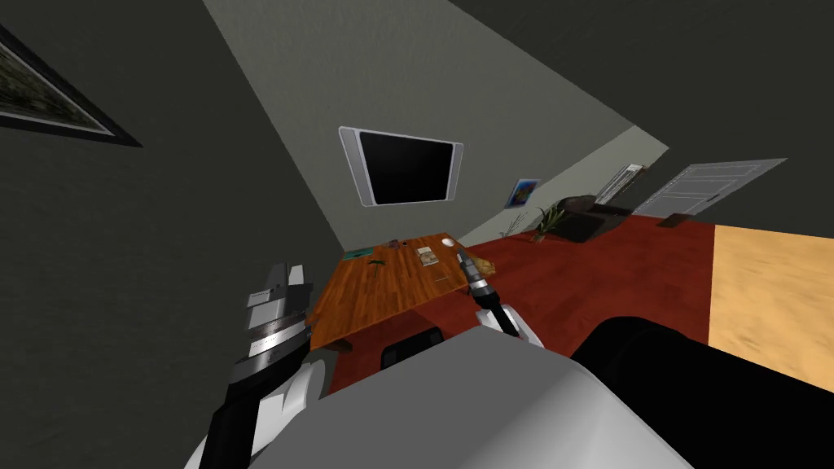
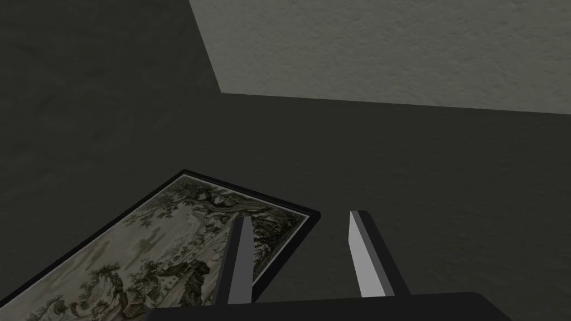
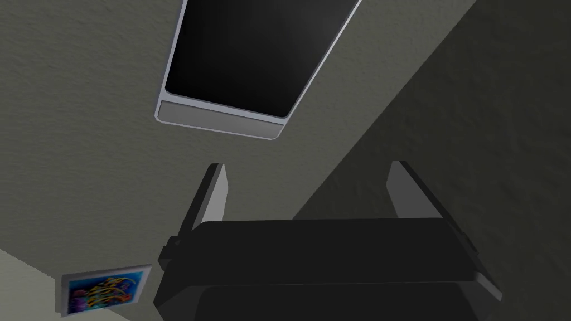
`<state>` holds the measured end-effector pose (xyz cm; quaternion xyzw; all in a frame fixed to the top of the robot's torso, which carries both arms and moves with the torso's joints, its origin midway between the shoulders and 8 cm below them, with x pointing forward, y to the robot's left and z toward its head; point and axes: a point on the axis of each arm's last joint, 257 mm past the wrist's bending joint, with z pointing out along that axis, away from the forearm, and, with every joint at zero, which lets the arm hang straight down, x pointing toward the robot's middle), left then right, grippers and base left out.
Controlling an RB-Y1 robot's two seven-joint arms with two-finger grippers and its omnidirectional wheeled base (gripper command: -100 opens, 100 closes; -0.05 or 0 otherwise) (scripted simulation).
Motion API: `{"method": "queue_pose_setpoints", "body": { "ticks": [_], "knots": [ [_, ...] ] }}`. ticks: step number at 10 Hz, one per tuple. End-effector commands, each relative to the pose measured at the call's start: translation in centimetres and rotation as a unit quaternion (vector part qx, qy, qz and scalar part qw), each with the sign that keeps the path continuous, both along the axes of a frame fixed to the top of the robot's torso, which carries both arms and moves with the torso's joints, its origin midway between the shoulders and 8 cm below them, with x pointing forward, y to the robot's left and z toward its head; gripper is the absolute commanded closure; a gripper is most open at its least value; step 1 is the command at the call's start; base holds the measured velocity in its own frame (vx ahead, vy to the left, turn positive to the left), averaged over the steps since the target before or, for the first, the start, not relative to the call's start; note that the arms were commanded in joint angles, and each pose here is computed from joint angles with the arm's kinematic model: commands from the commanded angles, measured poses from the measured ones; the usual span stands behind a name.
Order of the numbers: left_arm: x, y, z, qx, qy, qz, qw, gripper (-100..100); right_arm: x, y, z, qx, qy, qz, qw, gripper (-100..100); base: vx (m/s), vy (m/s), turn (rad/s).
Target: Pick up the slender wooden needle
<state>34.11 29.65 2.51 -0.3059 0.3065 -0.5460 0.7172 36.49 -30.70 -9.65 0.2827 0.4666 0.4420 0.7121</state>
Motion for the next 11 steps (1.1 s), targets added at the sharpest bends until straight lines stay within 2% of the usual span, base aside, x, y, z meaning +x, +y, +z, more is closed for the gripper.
{"method": "queue_pose_setpoints", "body": {
  "ticks": [1, 2, 3, 4, 5, 7, 8, 9, 10, 11],
  "knots": [
    [0.0, 0.0, 0.0, 0.000, 0.000, 0.000, 1.0000, 0, -0.1, -0.6, -3.3, -0.044, 0.044, -0.002, 0.9981, -100, -0.021, -0.074, 0.418],
    [0.0, 0.0, 0.0, 0.000, 0.000, 0.000, 1.0000, 0, 0.0, -0.8, -4.3, -0.043, 0.054, -0.004, 0.9976, -100, -0.018, -0.056, 0.130],
    [0.0, 0.0, 0.0, 0.000, 0.000, 0.000, 1.0000, 0, -0.2, -1.1, -6.2, -0.074, 0.079, -0.004, 0.9941, -100, -0.019, -0.050, 0.338],
    [0.0, 0.0, 0.0, 0.000, 0.000, 0.000, 1.0000, 0, -0.2, -1.4, -7.2, -0.073, 0.089, -0.006, 0.9934, -100, -0.015, -0.046, 0.170],
    [0.0, 0.0, 0.0, 0.000, 0.000, 0.000, 1.0000, 0, -0.5, -1.9, -9.3, -0.104, 0.115, -0.006, 0.9879, -100, -0.009, -0.044, 0.334],
    [0.0, 0.0, 0.0, 0.000, 0.000, 0.000, 1.0000, 0, -0.6, -2.3, -10.7, -0.101, 0.129, -0.009, 0.9863, -100, -0.010, -0.033, 0.090],
    [0.0, 0.0, 0.0, 0.000, 0.000, 0.000, 1.0000, 0, -1.1, -2.8, -12.7, -0.133, 0.155, -0.007, 0.9788, -100, -0.008, -0.027, 0.388],
    [0.0, 0.0, 0.0, 0.000, 0.000, 0.000, 1.0000, 0, -1.3, -3.2, -14.0, -0.131, 0.168, -0.009, 0.9769, -100, -0.009, -0.041, 0.211],
    [0.0, 0.0, 0.0, 0.000, 0.000, 0.000, 1.0000, 0, -1.8, -3.8, -15.8, -0.164, 0.192, -0.006, 0.9676, -100, -0.016, -0.045, 0.332],
    [0.0, 0.0, 0.0, 0.000, 0.000, 0.000, 1.0000, 0, -2.2, -4.3, -17.3, -0.161, 0.207, -0.009, 0.9649, -100, -0.019, -0.053, 0.233]
  ]
}}
